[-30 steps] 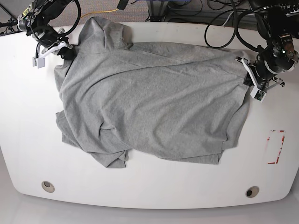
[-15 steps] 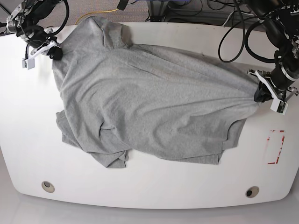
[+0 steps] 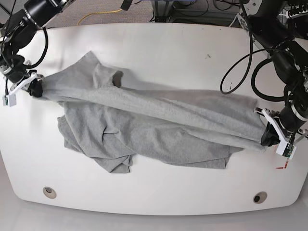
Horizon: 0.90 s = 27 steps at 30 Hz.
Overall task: Fold the T-shirt properly
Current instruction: 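Lift the shirt with both grippers and swing it up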
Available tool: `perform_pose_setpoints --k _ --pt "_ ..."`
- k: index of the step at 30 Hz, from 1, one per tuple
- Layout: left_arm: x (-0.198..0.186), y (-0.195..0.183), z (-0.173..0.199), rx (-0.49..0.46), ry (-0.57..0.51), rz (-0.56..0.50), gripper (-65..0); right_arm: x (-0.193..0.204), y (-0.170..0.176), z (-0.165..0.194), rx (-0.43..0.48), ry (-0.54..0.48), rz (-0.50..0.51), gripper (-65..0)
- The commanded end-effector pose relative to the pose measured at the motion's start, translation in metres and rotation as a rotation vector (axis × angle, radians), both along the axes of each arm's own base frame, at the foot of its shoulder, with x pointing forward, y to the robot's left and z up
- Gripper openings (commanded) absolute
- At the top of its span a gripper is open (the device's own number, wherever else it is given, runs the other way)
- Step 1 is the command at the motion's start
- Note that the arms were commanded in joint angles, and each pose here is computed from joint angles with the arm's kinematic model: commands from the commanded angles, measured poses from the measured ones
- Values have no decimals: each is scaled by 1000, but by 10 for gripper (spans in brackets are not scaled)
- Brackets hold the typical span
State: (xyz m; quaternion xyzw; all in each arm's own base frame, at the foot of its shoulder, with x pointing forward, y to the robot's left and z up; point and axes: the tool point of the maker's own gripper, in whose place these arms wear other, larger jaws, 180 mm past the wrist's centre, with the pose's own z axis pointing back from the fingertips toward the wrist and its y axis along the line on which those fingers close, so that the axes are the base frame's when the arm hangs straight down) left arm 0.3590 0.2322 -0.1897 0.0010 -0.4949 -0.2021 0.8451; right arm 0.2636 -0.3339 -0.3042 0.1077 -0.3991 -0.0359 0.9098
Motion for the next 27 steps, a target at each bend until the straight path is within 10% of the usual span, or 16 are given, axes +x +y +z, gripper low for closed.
perform_pose_setpoints --k 1,27 --pt "12 1 21 26 -57 -5 -650 25 -9 39 -59 -108 27 -650" --pt "72 -20 162 148 -379 85 -650 170 -16 182 -49 -325 191 -650"
